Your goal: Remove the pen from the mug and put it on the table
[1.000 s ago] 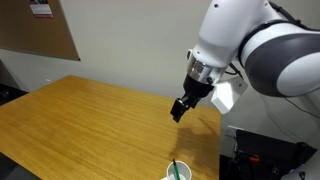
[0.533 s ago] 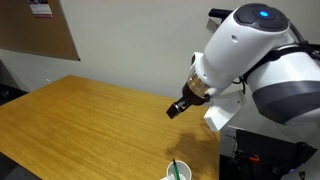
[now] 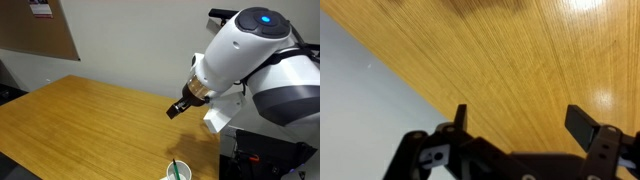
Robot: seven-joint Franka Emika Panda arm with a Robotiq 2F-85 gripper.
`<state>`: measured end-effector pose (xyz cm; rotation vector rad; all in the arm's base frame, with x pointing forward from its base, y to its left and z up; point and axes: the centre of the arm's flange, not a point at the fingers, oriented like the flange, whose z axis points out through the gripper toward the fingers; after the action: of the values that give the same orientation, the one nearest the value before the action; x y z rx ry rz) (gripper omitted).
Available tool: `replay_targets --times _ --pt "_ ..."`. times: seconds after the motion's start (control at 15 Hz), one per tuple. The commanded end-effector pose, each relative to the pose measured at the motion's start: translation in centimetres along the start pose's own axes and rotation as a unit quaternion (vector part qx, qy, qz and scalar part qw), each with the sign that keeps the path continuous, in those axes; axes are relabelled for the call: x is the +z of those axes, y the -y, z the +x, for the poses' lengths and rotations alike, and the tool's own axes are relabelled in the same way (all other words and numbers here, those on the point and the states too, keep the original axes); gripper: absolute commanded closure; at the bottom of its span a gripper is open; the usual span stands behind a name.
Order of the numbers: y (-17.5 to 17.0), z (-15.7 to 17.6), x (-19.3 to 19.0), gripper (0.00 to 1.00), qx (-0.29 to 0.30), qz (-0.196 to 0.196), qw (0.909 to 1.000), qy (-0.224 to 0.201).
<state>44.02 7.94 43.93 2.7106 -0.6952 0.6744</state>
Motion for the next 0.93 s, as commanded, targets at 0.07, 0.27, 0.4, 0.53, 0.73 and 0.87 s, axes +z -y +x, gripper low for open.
replay_targets --times 0.07,0.27,0.4,0.53,0.73,0.87 --pt "-1.0 -0.5 -0.4 0.0 0.052 -0.002 0.9986 -0.002" --pt "-0.6 -1.9 -0.9 0.0 0.081 0.0 0.9967 -0.001" --pt "-0.1 -3.2 -1.1 0.0 0.091 0.003 0.9958 0.002" --pt "0.5 -4.8 -1.3 0.0 0.096 0.003 0.9954 0.006" --pt "2.0 -7.5 -1.4 0.0 0.092 0.003 0.9958 0.003" --pt "3.1 -9.2 -1.4 0.0 0.092 0.005 0.9958 -0.001"
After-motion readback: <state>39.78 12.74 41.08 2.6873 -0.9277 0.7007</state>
